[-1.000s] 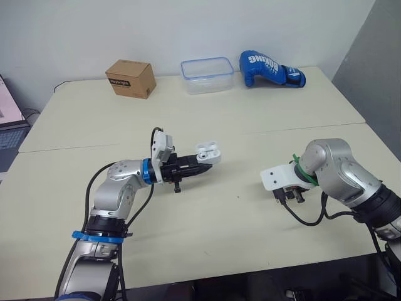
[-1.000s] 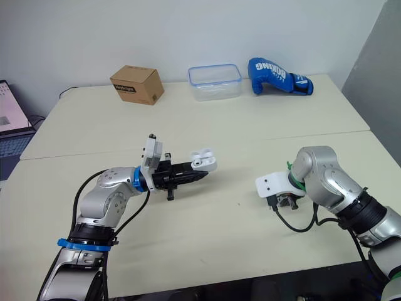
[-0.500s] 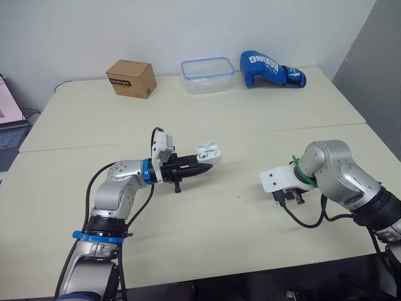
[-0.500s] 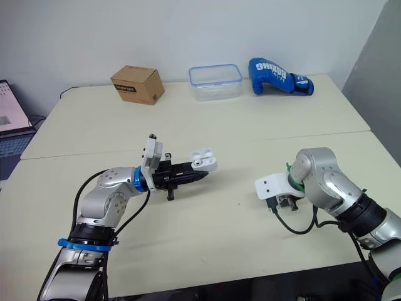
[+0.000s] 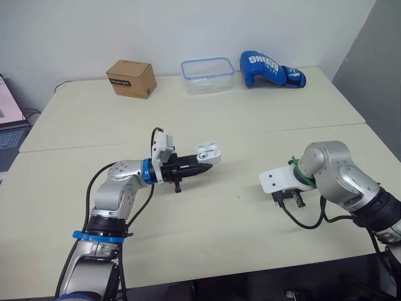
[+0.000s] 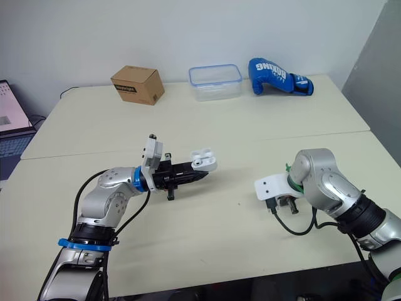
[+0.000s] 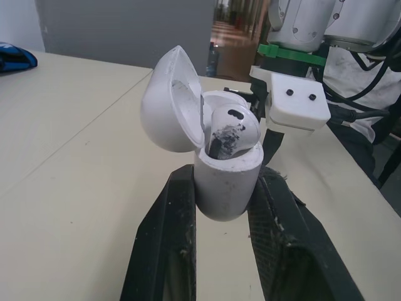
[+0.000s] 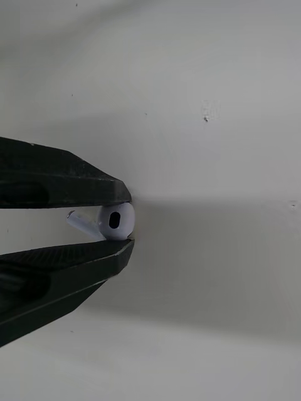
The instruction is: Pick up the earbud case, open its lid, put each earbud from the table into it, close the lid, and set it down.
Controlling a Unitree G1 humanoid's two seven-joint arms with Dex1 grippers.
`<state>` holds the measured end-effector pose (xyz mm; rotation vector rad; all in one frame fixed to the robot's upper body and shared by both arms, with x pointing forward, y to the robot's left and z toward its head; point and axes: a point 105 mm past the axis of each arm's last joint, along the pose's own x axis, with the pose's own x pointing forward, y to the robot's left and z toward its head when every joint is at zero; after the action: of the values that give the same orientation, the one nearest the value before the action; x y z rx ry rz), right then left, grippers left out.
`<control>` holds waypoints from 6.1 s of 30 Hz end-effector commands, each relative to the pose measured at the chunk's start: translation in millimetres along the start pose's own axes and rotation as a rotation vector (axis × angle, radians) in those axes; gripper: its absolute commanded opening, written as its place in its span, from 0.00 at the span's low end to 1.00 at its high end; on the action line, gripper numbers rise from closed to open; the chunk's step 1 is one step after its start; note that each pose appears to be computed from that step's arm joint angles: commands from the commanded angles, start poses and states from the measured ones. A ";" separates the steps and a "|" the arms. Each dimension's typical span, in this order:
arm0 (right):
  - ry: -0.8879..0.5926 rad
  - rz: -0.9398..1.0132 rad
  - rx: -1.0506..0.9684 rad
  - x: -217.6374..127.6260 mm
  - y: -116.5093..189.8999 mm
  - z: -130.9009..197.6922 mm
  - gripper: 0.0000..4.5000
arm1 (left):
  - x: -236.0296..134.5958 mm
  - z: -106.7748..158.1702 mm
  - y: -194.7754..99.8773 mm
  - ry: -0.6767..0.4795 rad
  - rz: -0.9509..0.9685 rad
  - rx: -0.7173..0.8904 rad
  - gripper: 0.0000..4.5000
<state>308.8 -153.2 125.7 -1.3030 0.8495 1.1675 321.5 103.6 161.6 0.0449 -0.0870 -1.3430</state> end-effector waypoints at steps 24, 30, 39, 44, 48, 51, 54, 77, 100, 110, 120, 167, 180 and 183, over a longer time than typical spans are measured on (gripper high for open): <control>-1.244 -0.602 0.722 -97.0 -29.3 97.4 0.08 | 1.4 4.7 18.9 0.006 -0.032 0.007 0.17; -1.270 -0.664 0.637 -91.2 -27.8 118.9 0.08 | 3.5 6.6 19.7 0.008 -0.047 0.004 0.17; -1.290 -0.708 0.581 -80.3 -30.2 133.0 0.08 | 2.3 9.0 21.2 0.017 -0.056 0.001 0.17; -1.288 -0.709 0.582 -72.6 -29.9 136.4 0.08 | 0.8 9.9 20.8 0.022 -0.061 0.001 0.17; -1.291 -0.710 0.585 -70.8 -29.6 137.8 0.08 | 0.1 10.7 20.8 0.026 -0.064 0.003 0.17; -1.289 -0.701 0.583 -69.1 -28.7 138.8 0.08 | -0.2 11.2 20.8 0.028 -0.064 0.004 0.17; -1.286 -0.695 0.583 -68.0 -28.2 139.2 0.08 | -0.1 11.7 20.6 0.026 -0.065 0.005 0.17; -1.133 -0.785 0.448 -69.3 -33.5 140.9 0.08 | 3.8 16.5 18.6 0.010 -0.068 0.036 0.17; -1.112 -0.712 0.458 -63.2 -29.7 140.8 0.53 | 2.2 18.9 21.0 0.007 -0.055 0.048 0.17; -1.269 -0.597 0.435 -100.2 -29.1 131.4 0.99 | -2.4 12.5 18.9 0.027 -0.062 0.036 0.17; -1.144 -0.518 0.405 -117.0 -77.4 114.6 0.38 | -1.2 15.6 12.6 0.025 -0.095 0.029 0.17; -1.019 -0.277 0.140 -67.3 -57.7 143.0 0.01 | -1.2 25.7 9.2 -0.010 -0.066 -0.020 0.17; -0.923 -0.394 0.082 -97.0 -64.8 79.8 0.01 | 2.7 11.6 17.7 0.142 0.034 -0.305 0.17; -0.926 -0.402 0.080 -100.4 -59.7 70.9 0.01 | 6.6 4.9 18.6 0.207 0.047 -0.440 0.17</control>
<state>339.7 -94.0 229.2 -0.6563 0.0379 1.1932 341.7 105.1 163.6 -0.1675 0.3445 -1.2718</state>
